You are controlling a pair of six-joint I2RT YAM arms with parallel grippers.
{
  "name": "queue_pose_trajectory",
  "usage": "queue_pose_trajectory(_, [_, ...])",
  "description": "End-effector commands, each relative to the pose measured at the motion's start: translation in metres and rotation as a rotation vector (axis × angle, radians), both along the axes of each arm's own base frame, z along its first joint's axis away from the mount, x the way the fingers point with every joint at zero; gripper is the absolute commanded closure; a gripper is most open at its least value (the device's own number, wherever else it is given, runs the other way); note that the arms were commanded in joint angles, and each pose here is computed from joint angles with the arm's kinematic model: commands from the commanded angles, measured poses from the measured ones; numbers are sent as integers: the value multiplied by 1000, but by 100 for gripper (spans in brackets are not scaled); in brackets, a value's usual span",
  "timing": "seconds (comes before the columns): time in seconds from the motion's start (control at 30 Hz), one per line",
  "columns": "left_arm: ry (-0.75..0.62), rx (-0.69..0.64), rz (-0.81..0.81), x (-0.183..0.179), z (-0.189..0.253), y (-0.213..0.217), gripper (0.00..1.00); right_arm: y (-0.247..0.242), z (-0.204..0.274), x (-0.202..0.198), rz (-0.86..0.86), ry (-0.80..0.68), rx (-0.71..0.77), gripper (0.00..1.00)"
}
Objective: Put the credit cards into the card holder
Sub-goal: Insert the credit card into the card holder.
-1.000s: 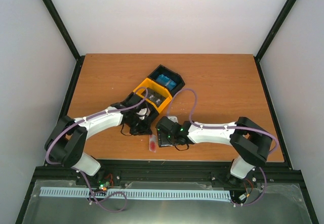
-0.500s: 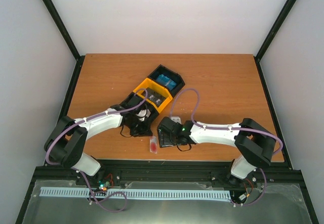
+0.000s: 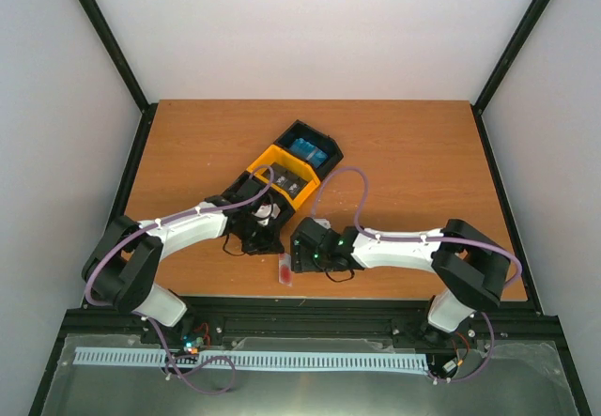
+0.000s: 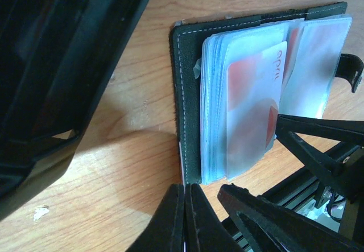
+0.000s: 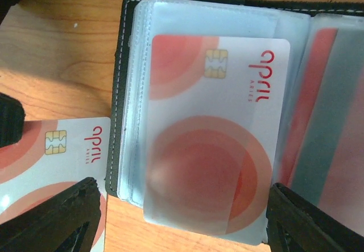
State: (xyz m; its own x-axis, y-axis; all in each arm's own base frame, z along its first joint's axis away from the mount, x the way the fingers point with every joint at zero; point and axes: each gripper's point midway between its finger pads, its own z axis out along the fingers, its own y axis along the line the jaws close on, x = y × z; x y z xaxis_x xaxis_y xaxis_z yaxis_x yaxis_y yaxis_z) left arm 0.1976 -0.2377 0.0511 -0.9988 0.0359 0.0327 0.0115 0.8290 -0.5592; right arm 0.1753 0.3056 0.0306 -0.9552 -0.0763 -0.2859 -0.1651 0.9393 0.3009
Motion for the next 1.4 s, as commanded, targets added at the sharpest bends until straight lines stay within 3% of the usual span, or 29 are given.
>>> queue_pose_trajectory(0.0, [-20,-37,-19,-1,4,-7,99,17,14,-1,44,-39,108,21])
queue_pose_trajectory(0.23, [-22,-76,-31,-1,7,-13,99,25,15,-2,68,-34,142,21])
queue_pose_trajectory(0.4, [-25,-57,-28,-2,6,-9,99,-10,8,11,-105,-47,45,21])
queue_pose_trajectory(0.7, [-27,-39,-30,-2,3,-6,99,-8,31,17,-112,-113,147,22])
queue_pose_trajectory(1.0, [-32,-42,-34,-3,5,-6,99,-19,17,10,-130,-78,119,39])
queue_pose_trajectory(1.1, [-36,-45,-37,-2,7,-6,99,-18,18,4,-102,-62,128,45])
queue_pose_trajectory(1.37, [-40,-45,-42,-2,7,-7,99,-11,19,-27,112,15,160,44])
